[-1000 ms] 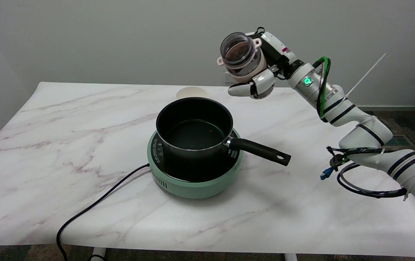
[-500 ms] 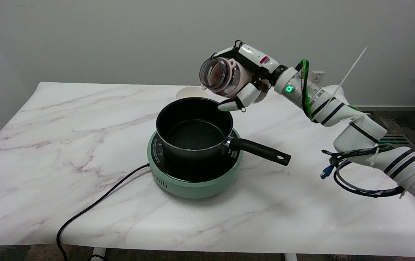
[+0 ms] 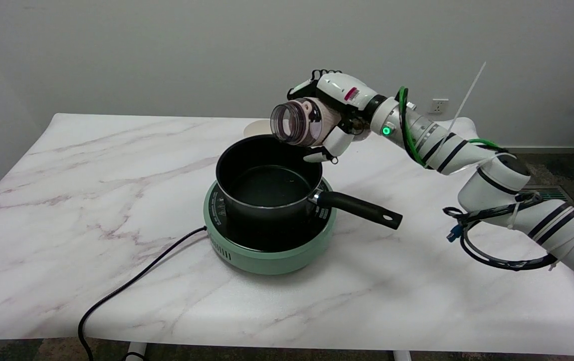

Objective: Pour the contents of the bottle into the soup pot.

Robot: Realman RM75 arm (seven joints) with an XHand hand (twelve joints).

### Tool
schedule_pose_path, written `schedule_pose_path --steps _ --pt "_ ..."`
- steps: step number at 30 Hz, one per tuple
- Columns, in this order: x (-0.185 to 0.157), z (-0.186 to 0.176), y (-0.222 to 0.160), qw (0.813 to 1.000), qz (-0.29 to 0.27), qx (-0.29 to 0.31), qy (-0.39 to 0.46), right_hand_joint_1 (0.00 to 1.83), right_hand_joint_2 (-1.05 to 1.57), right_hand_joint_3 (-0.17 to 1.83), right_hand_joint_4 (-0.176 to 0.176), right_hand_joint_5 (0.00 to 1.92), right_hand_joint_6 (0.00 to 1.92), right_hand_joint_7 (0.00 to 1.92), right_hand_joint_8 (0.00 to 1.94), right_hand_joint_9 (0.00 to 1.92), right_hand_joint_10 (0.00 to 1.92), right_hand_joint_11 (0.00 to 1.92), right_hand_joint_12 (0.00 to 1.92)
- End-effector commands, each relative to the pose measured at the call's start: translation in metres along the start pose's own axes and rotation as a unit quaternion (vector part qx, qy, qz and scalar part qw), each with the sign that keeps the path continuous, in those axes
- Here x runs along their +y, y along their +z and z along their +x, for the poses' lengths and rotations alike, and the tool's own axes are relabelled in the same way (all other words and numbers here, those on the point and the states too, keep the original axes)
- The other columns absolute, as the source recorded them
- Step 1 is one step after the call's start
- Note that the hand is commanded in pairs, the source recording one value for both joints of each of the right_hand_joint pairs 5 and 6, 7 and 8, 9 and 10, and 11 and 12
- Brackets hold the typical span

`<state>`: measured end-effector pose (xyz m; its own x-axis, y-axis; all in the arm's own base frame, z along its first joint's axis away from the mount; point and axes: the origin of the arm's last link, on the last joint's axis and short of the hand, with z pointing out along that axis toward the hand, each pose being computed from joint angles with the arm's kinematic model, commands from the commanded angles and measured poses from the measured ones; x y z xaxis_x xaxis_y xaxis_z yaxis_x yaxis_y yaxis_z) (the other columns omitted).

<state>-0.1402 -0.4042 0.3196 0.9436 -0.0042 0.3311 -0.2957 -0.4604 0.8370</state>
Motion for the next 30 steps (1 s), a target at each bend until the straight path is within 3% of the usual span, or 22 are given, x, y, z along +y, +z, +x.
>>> schedule_pose_path --steps 1,30 --pt "-0.001 0.007 0.005 0.993 -0.018 -0.010 -0.114 1.48 1.23 0.69 0.000 1.92 1.92 1.92 1.92 1.39 1.39 1.25 1.25" --pt "-0.035 0.017 0.002 0.964 0.030 -0.010 -0.266 1.45 1.25 0.69 0.000 1.92 1.92 1.92 1.92 1.39 1.39 1.25 1.25"
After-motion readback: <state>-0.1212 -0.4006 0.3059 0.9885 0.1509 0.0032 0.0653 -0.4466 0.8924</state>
